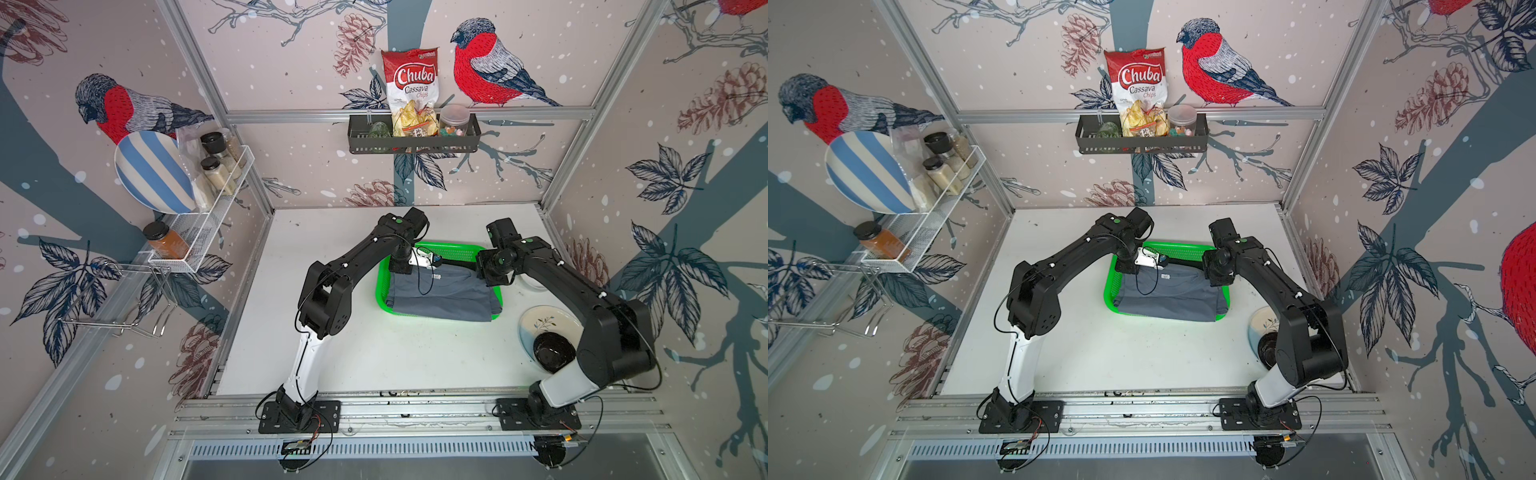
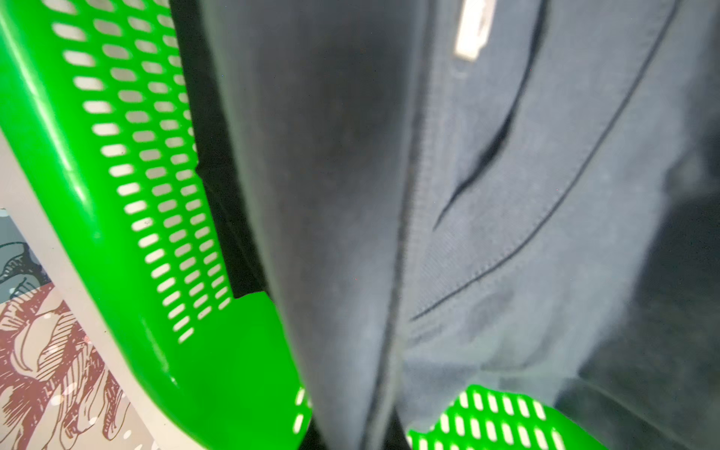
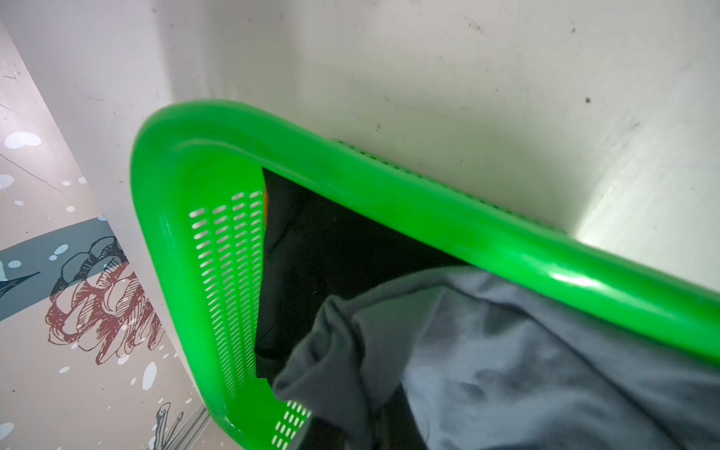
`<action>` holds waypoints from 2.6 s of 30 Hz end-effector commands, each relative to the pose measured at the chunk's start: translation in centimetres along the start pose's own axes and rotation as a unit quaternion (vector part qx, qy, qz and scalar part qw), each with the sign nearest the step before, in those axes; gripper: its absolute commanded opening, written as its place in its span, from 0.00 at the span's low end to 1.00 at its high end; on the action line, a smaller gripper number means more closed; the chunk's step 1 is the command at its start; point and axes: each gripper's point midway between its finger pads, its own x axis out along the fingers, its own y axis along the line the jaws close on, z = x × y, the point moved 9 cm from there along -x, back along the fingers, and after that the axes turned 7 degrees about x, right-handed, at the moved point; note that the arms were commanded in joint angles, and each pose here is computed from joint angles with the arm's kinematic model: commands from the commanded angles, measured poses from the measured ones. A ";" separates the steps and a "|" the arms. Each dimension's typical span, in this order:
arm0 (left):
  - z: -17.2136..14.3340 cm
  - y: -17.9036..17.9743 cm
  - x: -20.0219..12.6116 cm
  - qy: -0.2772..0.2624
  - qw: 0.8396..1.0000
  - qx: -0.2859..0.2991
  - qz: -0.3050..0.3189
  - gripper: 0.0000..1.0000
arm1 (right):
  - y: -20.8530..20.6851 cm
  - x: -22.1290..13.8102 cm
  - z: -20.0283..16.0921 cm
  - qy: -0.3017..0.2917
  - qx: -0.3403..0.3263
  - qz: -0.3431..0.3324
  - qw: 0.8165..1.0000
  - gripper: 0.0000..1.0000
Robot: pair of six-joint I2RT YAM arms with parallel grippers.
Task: Put the folded t-shirts into the basket
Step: Place the T-shirt in the bin, then reset both arms
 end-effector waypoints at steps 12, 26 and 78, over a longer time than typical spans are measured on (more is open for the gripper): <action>-0.2 2.6 0.5 0.025 0.997 -0.031 0.067 0.00 | 0.4 0.1 1.2 -0.045 -0.010 -0.005 0.999 0.08; -0.3 3.1 -3.0 0.013 0.989 -0.087 0.119 0.66 | 2.8 -0.6 0.3 -0.004 -0.050 0.027 0.998 0.53; -19.8 -16.7 -0.2 -0.187 0.647 -0.562 0.480 0.97 | -12.4 -1.3 10.4 -0.485 -0.461 0.229 0.707 1.00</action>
